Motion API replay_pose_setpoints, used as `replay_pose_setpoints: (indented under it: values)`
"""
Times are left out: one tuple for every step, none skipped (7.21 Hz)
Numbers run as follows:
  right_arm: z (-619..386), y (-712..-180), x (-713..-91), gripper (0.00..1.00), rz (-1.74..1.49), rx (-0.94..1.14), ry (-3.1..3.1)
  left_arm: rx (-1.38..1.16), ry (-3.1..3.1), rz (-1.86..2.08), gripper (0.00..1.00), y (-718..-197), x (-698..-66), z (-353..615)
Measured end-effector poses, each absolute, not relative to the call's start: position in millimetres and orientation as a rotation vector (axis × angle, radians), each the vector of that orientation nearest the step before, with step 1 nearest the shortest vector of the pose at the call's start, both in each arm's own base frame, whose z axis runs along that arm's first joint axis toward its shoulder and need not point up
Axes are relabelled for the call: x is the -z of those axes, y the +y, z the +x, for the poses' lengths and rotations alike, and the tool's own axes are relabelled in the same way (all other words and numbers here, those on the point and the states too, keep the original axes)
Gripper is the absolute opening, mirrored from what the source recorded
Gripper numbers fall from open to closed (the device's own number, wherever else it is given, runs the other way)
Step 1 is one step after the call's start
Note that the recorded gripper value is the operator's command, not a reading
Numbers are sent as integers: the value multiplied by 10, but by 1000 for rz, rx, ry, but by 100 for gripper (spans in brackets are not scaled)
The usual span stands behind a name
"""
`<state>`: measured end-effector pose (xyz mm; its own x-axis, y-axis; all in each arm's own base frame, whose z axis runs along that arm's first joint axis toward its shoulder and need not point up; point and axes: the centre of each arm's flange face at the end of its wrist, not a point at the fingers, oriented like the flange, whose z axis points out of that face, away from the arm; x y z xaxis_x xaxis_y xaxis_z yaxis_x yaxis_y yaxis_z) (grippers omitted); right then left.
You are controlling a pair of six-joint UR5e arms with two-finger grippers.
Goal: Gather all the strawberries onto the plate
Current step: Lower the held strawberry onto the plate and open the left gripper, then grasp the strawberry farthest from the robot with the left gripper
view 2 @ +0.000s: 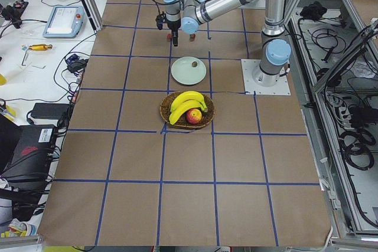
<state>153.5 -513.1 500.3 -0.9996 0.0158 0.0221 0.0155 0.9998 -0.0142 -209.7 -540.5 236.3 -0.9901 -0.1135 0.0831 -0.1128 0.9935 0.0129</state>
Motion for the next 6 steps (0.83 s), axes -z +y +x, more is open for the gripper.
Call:
replay_pose_setpoints:
  values:
    - [1537,-5131,-5003,100,-24,-22,-3120,7,-3042,215,86,-5546,-2260,-2321]
    - [1537,-5131,-5003,100,-24,-22,-3120,9,-3042,251,83,-5638,-2120,-2524]
    - [1536,-5131,-5003,100,-24,-22,-3120,7,-3044,277,71,-5684,-1973,-2675]
    - [1535,-5131,-5003,100,-24,-22,-3119,13,-3048,293,40,-5702,-1823,-2768]
    - [1535,-5131,-5003,100,-24,-22,-3119,19,-3053,296,13,-5706,-1720,-2815]
    - [1535,-5131,-5003,100,-24,-22,-3119,17,-3053,292,0,-5711,-1680,-2841]
